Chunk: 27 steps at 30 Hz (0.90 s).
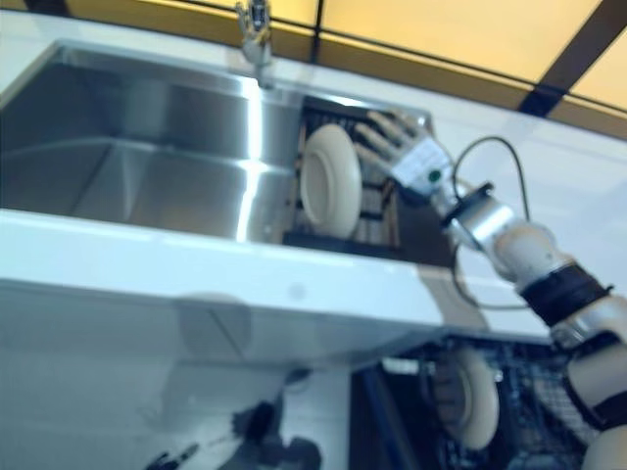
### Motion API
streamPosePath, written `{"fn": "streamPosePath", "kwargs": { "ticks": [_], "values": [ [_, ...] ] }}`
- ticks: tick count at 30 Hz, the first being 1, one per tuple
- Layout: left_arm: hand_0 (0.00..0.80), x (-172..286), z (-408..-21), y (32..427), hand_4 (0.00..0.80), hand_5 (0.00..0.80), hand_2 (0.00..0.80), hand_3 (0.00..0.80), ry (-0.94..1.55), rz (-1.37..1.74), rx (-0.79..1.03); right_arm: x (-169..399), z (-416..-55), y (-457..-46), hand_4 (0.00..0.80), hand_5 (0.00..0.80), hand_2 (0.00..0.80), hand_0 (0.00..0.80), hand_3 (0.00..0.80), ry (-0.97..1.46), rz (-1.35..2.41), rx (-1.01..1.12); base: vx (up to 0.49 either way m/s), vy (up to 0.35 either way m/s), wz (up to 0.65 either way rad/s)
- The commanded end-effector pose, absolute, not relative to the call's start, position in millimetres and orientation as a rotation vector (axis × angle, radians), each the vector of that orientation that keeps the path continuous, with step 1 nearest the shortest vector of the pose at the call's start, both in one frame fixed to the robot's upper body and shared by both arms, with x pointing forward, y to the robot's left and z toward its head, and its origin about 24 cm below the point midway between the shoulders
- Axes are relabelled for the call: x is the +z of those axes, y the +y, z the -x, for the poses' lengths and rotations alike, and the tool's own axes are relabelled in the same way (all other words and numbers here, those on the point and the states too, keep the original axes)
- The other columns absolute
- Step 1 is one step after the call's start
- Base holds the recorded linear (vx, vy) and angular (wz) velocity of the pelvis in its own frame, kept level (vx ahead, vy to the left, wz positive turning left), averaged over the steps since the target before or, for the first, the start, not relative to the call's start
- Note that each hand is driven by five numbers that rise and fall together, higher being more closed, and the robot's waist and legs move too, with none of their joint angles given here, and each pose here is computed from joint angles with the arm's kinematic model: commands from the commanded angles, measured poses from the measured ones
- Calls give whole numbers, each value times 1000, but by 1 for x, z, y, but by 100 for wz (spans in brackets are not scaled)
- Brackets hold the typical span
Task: Take plates into dishwasher
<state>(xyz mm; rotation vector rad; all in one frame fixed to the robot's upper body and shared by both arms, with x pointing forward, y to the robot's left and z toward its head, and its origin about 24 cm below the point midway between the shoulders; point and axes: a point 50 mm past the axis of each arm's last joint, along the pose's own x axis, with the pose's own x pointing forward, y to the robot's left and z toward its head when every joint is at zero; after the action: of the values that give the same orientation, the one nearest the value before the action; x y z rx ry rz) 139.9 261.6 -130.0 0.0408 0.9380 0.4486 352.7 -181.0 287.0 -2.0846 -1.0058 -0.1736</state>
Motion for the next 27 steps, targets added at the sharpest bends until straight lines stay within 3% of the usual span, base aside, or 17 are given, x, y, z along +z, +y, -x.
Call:
{"fn": "streamPosePath", "kwargs": {
  "ticks": [1, 27],
  "values": [
    [0, -134, -137, 251, 0, 0, 0, 0, 946, -54, 414, 313, -348, -174, 0, 0, 0, 0, 0, -1087, 2048, -284, 30, 16, 3],
    [0, -141, -119, 249, 0, 0, 0, 0, 996, -70, 410, 312, -348, -178, 0, 0, 0, 0, 0, -1044, 2053, -289, 1, 1, 0]
  ]
}}
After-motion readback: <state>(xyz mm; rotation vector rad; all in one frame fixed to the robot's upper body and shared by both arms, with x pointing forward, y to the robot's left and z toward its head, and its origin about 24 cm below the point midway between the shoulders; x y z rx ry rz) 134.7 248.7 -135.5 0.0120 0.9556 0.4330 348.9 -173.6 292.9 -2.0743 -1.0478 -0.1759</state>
